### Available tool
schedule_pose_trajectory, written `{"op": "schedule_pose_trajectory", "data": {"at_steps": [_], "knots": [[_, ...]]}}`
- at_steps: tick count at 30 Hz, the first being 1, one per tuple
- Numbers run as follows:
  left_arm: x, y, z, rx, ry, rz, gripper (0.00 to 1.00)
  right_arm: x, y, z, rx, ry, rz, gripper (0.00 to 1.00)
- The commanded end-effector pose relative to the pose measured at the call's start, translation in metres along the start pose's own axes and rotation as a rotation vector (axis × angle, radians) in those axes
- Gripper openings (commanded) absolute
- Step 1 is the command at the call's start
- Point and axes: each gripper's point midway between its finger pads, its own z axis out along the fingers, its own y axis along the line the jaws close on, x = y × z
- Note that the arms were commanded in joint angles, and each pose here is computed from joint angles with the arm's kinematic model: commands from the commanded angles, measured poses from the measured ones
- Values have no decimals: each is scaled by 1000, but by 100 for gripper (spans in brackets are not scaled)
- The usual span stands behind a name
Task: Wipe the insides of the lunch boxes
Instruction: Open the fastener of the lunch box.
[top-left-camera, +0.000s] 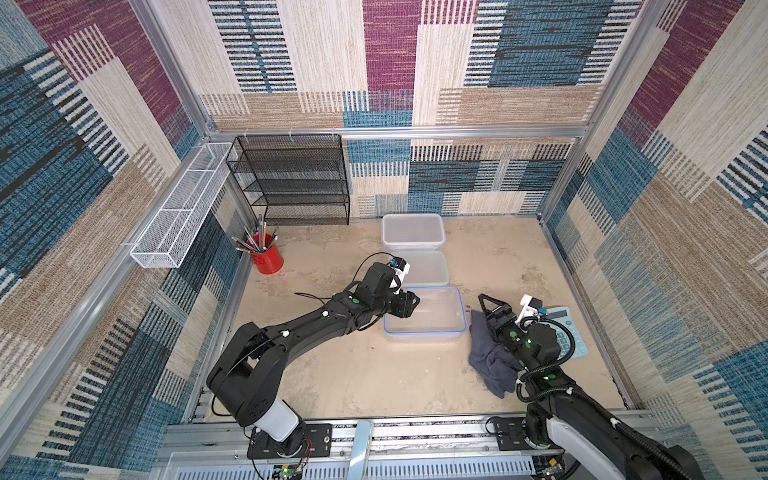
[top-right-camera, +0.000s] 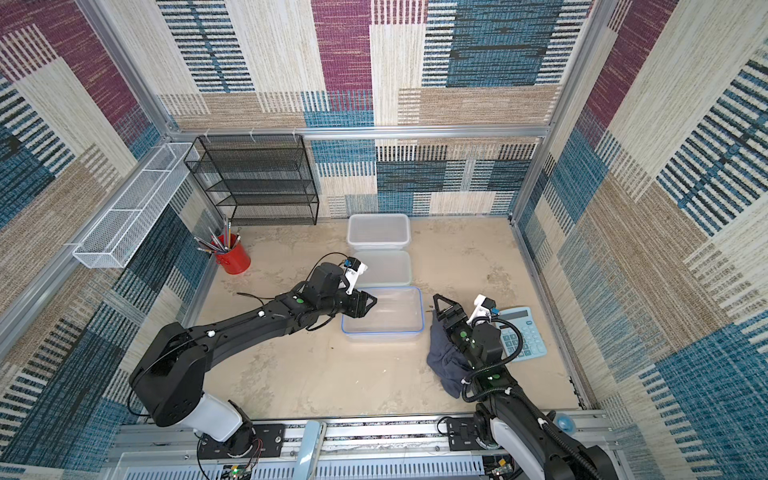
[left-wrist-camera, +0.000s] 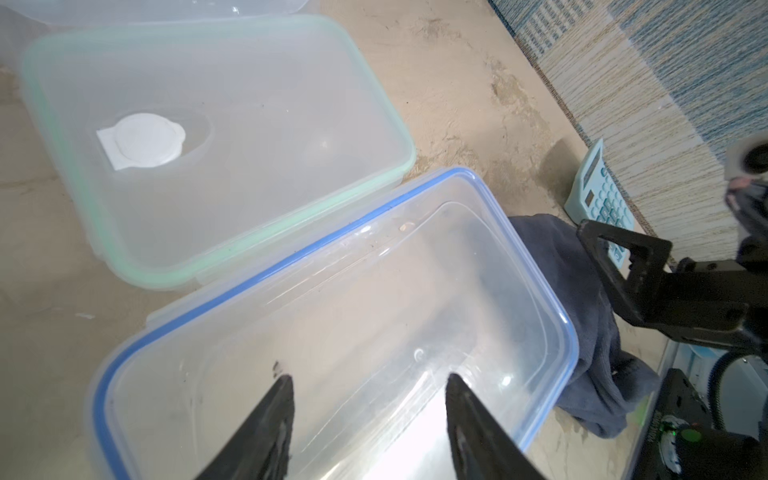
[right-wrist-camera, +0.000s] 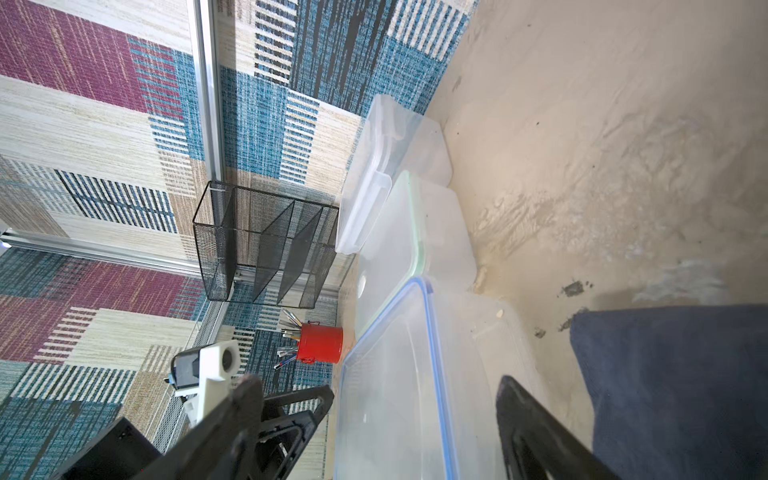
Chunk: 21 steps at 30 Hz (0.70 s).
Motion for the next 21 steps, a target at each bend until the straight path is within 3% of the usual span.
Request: {"op": "schedule_pose_trajectory", "data": {"at_steps": [1, 21], "knots": [[4, 1, 5, -16, 25, -14, 59, 1, 2, 0, -11, 4, 34, 89], [58, 21, 27, -141, 286, -21, 56, 37, 0, 20, -10, 187, 154, 91]]}}
